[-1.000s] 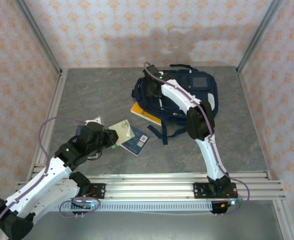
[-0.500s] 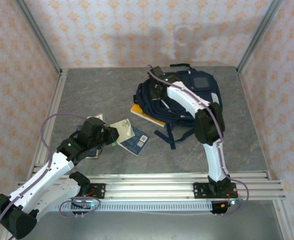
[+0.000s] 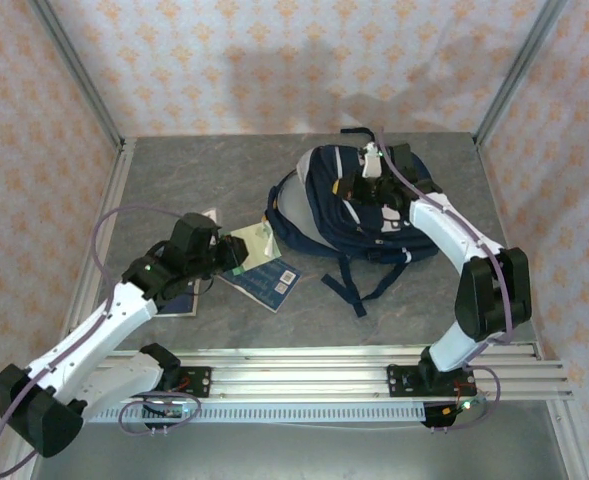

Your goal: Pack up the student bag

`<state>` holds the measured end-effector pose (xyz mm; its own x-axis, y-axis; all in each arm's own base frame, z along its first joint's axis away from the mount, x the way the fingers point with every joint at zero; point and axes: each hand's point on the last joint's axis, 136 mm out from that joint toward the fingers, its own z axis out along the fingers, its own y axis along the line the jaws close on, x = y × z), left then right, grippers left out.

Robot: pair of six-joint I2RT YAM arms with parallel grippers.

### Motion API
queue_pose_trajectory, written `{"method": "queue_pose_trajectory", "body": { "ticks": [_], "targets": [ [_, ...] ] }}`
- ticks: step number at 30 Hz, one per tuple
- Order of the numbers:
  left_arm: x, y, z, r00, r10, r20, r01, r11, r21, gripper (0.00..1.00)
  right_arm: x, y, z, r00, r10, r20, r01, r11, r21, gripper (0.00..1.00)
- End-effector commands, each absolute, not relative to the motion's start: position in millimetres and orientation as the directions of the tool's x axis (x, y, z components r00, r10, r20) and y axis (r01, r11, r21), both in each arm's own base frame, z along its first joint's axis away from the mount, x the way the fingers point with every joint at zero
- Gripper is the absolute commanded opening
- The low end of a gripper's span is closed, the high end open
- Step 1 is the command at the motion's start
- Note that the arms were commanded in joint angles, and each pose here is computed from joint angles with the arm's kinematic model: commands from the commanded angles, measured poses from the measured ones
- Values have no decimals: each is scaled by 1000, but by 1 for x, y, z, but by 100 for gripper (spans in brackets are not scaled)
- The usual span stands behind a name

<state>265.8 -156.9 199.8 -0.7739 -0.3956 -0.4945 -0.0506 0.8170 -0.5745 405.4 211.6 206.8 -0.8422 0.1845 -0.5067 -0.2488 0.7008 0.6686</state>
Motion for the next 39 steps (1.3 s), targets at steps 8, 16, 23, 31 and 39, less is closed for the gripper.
{"method": "queue_pose_trajectory", "body": {
  "ticks": [8, 16, 23, 31, 39],
  "targets": [
    [333, -197, 254, -749, -386, -539, 58, 772, -634, 6, 358, 222, 304, -776, 226, -589, -490, 372, 789, 0],
    [358, -232, 247, -781, -390, -488, 108, 685, -721, 7, 335, 197, 332, -762, 294, -578, -533, 223, 816, 0],
    [374, -255, 251, -802, -382, -459, 149, 617, -773, 8, 318, 202, 336, -782, 228, -581, -558, 161, 814, 0],
    [393, -292, 235, -844, -378, -382, 126, 551, -825, 8, 320, 202, 333, -795, 240, -557, -540, 139, 830, 0],
    [403, -362, 210, -896, -305, -324, 132, 512, -849, 8, 325, 202, 333, -797, 254, -548, -532, 131, 836, 0]
  ]
}}
